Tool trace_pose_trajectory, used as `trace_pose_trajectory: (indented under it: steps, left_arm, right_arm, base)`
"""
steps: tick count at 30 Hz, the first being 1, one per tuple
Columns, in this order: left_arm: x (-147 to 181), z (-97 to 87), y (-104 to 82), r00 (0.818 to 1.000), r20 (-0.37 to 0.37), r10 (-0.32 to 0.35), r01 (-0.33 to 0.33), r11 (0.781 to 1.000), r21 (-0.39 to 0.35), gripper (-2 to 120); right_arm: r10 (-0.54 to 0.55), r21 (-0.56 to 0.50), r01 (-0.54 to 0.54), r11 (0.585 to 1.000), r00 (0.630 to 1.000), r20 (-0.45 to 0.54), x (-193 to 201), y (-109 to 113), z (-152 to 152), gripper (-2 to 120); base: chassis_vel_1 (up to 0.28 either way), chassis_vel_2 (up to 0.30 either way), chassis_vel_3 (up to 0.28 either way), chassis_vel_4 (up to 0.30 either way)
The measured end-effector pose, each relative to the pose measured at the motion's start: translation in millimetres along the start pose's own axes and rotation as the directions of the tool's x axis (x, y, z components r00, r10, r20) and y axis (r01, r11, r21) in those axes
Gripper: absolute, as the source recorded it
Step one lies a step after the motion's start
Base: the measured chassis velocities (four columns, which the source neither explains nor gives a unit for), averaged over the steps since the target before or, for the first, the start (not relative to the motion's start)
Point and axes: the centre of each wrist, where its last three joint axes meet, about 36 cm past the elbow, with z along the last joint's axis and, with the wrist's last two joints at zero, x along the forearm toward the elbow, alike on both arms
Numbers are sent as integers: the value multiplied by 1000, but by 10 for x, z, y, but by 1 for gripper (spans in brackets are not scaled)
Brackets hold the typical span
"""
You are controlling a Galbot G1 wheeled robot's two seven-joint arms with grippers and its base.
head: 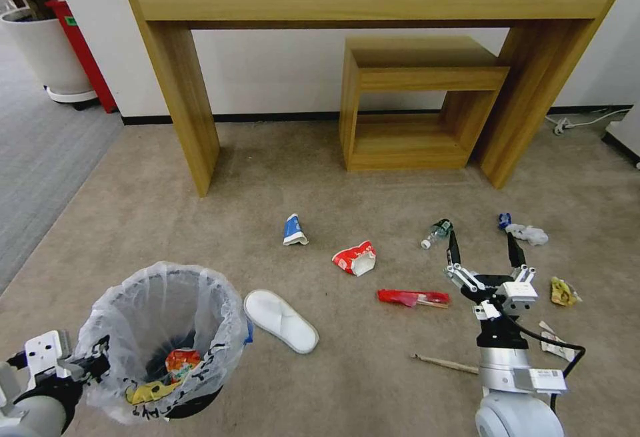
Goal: Pick up the trash bin and place the garbage on the floor into it.
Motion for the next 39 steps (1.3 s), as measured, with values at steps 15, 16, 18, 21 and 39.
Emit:
trace_pose_trajectory:
  steps: [15, 16, 18, 21, 39]
  left_arm:
    - [-2, -11, 0, 1000, 1, -3, 3, 1000, 3, 2]
    - [-2, -11, 0, 1000, 1, -3, 3, 1000, 2, 2]
    - [-2, -10, -1, 1000, 1, -3, 3, 1000, 2, 2]
    - [-2, -10, -1, 1000, 0, -3, 3, 1000, 2, 2]
    - [2, -93, 32, 999, 32, -29, 29, 999, -16, 2]
  right_arm:
    - [-39, 9, 39, 999, 999, -14, -120, -3, 45, 100]
    - [-42, 5, 42, 999, 999, -13, -113, 7, 52, 100]
    - [-43, 2, 43, 999, 999, -11, -108, 14, 59, 100]
    - [-47, -2, 47, 999, 999, -13, -92, 29, 70, 100]
    - [-206, -66, 197, 978, 959, -195, -466, -100, 23, 100]
  base:
    - [3, -4, -2, 2]
    - [0, 0, 0, 0]
    - [0, 0, 0, 0]
    - [0, 0, 0, 0]
    - [-49, 45, 47, -44]
